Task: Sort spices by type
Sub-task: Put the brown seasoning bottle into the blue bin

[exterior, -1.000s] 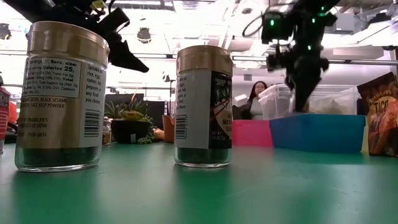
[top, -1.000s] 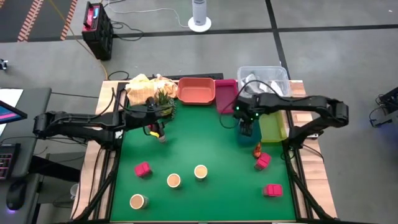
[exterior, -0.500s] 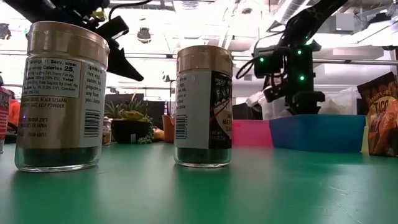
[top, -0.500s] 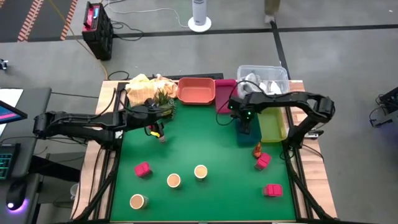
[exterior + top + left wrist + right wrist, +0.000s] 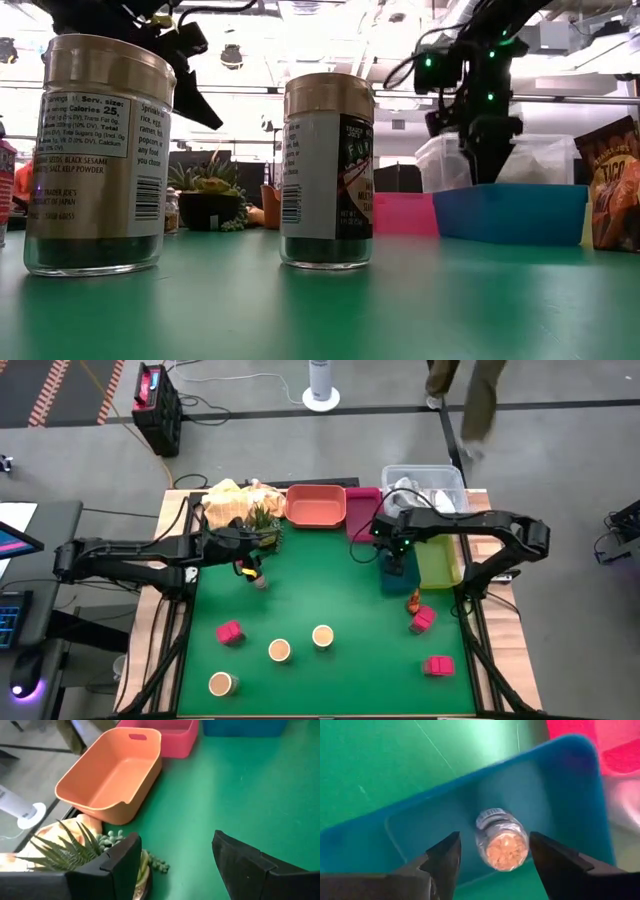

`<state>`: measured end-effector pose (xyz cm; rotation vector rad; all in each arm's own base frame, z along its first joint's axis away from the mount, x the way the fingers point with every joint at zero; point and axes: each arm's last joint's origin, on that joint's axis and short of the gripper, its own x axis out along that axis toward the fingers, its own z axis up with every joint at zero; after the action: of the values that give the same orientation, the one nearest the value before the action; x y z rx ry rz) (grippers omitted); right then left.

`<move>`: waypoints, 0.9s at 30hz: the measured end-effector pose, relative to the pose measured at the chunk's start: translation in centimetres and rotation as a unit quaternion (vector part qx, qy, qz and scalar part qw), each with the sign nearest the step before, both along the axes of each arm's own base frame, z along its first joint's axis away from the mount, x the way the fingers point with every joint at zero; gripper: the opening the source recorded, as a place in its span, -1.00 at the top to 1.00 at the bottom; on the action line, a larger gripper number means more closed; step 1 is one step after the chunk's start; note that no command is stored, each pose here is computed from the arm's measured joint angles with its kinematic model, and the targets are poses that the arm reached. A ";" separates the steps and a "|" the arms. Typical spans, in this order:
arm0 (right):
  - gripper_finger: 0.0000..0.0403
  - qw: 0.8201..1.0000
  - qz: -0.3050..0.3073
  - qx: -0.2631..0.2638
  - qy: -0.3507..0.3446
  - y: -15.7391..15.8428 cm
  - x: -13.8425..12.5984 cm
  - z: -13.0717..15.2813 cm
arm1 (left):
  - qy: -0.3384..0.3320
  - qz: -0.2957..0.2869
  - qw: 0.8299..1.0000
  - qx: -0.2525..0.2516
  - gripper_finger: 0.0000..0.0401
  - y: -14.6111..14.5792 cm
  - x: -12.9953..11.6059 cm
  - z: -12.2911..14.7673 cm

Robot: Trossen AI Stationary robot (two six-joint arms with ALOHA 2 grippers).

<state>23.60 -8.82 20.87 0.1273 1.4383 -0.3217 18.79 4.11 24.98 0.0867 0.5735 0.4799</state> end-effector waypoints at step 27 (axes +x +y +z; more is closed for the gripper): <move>-0.32 0.974 0.080 -0.089 -0.194 6.1 1.9 4.7 | 0.239 -0.069 0.953 -0.172 -0.34 -2.0 1.4 -5.6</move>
<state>25.49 -2.75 25.57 -0.0701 1.0204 -0.2749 20.21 2.10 19.40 -0.0941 1.1115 0.2120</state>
